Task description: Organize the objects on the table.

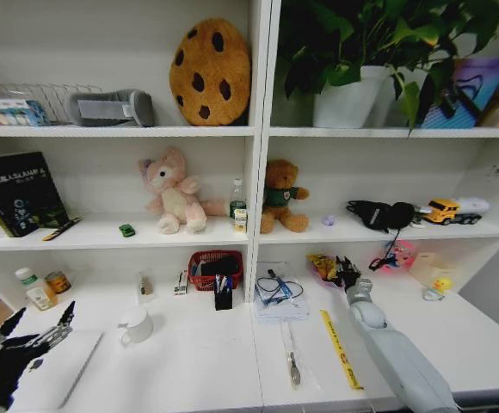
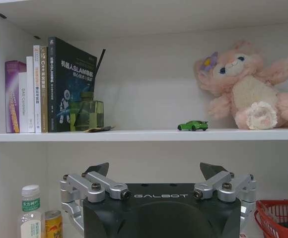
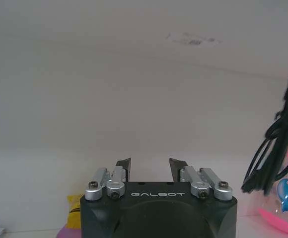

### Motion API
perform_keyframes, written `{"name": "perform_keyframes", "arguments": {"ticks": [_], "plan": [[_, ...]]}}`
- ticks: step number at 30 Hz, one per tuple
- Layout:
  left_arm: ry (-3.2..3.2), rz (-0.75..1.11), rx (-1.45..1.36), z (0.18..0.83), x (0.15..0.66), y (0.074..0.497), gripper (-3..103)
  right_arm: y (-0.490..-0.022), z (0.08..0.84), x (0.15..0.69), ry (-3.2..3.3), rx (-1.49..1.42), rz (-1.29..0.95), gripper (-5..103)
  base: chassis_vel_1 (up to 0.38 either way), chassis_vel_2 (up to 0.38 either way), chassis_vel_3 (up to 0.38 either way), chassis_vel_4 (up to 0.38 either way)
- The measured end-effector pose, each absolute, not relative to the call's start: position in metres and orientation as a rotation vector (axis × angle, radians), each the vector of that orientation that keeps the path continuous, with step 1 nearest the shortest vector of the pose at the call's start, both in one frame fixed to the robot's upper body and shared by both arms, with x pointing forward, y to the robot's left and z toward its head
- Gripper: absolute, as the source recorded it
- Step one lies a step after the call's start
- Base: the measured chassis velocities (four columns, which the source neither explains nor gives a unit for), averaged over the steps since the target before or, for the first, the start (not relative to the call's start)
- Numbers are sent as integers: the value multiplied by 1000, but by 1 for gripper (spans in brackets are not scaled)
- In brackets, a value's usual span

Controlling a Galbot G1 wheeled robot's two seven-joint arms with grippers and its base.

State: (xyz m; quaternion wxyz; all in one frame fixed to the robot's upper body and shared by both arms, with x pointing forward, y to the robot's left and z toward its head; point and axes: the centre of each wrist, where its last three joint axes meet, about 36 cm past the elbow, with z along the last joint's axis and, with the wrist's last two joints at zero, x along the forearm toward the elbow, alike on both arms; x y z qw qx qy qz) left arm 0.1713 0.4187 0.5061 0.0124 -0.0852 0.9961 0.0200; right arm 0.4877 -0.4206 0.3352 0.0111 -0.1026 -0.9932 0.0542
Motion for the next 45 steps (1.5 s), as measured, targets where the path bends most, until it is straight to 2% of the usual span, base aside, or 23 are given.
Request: {"name": "perform_keyframes", "arguments": {"ticks": [1,2,5,6,7,8,10,11,13,15,16,19,25,34,45], "plan": [[3105,62,-265,506,171,419,100,-420,339,480,-3112,-308,173,46,0,0,0,0],[3105,62,-265,506,171,419,100,-420,343,472,-3122,-297,175,52,0,0,0,0],[3105,62,-265,506,171,419,100,-420,348,453,-3137,-276,181,57,0,0,0,0],[3105,62,-265,506,171,419,100,-417,352,436,-3144,-254,174,63,0,0,0,0],[3105,62,-265,506,171,419,100,-413,356,416,-3149,-226,154,73,0,0,0,0],[3105,62,-265,506,171,419,100,-413,356,416,-3149,-226,154,73,0,0,0,0],[3105,62,-265,506,171,419,100,-406,366,383,-3154,-184,136,84,0,0,0,0],[3105,62,-265,506,171,419,100,-406,366,383,-3154,-184,136,84,0,0,0,0],[3104,62,-265,506,171,419,100,-400,379,354,-3175,-155,138,94,0,0,0,0],[3105,62,-265,506,171,419,100,-399,385,343,-3182,-150,140,98,0,0,0,0],[3105,62,-265,506,171,419,100,-399,385,343,-3182,-150,140,98,0,0,0,0],[3105,62,-265,506,171,419,100,-397,401,298,-3201,-158,150,100,0,0,0,0],[3105,62,-266,506,171,419,100,-396,419,257,-3222,-170,153,100,0,0,0,0],[3105,62,-266,506,171,419,100,-384,436,226,-3228,-185,138,100,0,0,0,0],[3105,62,-265,506,171,419,100,-382,440,223,-3232,-196,137,100,0,0,0,0]]}}
